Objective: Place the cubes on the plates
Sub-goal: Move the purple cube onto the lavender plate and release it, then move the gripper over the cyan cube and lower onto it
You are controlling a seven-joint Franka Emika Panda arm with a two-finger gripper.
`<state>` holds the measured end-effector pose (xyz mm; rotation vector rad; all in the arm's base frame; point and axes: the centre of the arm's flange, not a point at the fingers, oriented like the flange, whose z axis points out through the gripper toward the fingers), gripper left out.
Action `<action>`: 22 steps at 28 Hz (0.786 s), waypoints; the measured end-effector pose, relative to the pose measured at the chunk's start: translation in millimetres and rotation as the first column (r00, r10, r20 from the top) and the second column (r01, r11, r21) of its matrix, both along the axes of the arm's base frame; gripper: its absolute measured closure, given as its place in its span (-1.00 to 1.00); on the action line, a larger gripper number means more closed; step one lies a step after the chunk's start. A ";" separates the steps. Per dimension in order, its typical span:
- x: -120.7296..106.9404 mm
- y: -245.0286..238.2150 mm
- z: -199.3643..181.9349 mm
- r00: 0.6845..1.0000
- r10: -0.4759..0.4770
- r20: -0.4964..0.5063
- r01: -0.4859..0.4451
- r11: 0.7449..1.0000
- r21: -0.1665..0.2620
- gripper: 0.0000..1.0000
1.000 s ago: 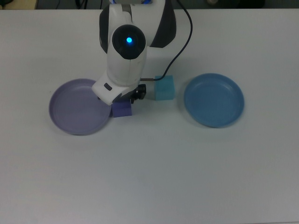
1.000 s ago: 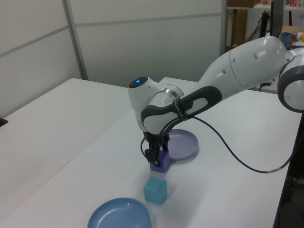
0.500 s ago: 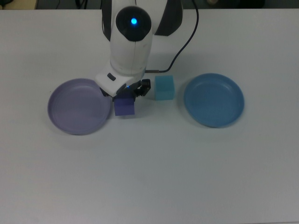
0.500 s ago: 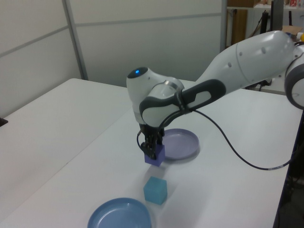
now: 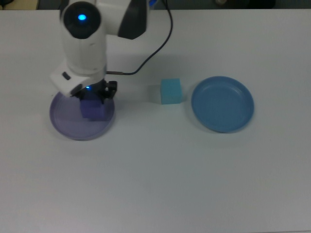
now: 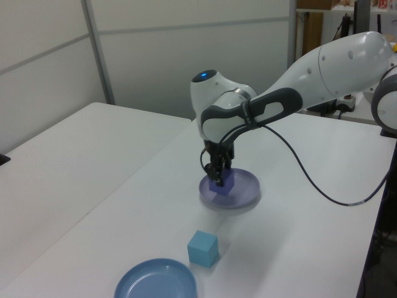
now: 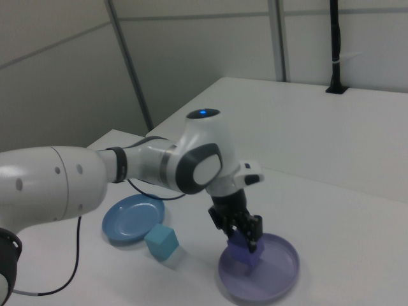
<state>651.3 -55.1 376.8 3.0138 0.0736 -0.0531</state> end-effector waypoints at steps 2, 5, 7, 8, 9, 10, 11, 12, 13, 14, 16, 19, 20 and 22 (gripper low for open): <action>-0.2 -12.3 -5.2 1.000 -0.010 -0.003 0.010 1.000 0.001 -0.18; 0.2 -14.5 -11.1 1.000 -0.011 -0.007 0.011 1.000 0.003 -0.22; 0.7 -11.0 -13.3 1.000 -0.006 -0.010 0.006 1.000 0.004 -0.37; 0.9 -9.3 -13.4 1.000 -0.003 -0.010 0.003 1.000 0.004 -0.51; 1.1 -7.6 -13.3 1.000 -0.001 -0.010 0.001 1.000 0.004 -0.58; 1.4 -6.3 -12.9 1.000 0.001 -0.009 -0.001 1.000 0.005 -0.65; 2.1 -5.0 -11.6 1.000 0.003 -0.006 -0.003 1.000 0.005 -0.76; 2.6 -4.4 -10.2 1.000 0.004 -0.003 -0.004 1.000 0.005 -0.80; 3.4 -4.2 -7.9 1.000 0.005 0.002 -0.005 1.000 0.005 -0.87; 4.1 -3.7 -4.7 1.000 0.005 0.008 -0.005 1.000 0.004 -0.93; 5.0 -1.6 4.3 1.000 0.008 0.023 -0.008 1.000 0.004 -0.99; 5.5 14.2 20.4 0.998 0.030 0.049 -0.030 0.999 0.010 -1.00; 5.6 24.0 23.8 0.998 0.043 0.054 -0.044 0.999 0.013 -1.00; 4.5 55.7 27.6 0.995 0.076 0.058 -0.078 0.997 0.022 -1.00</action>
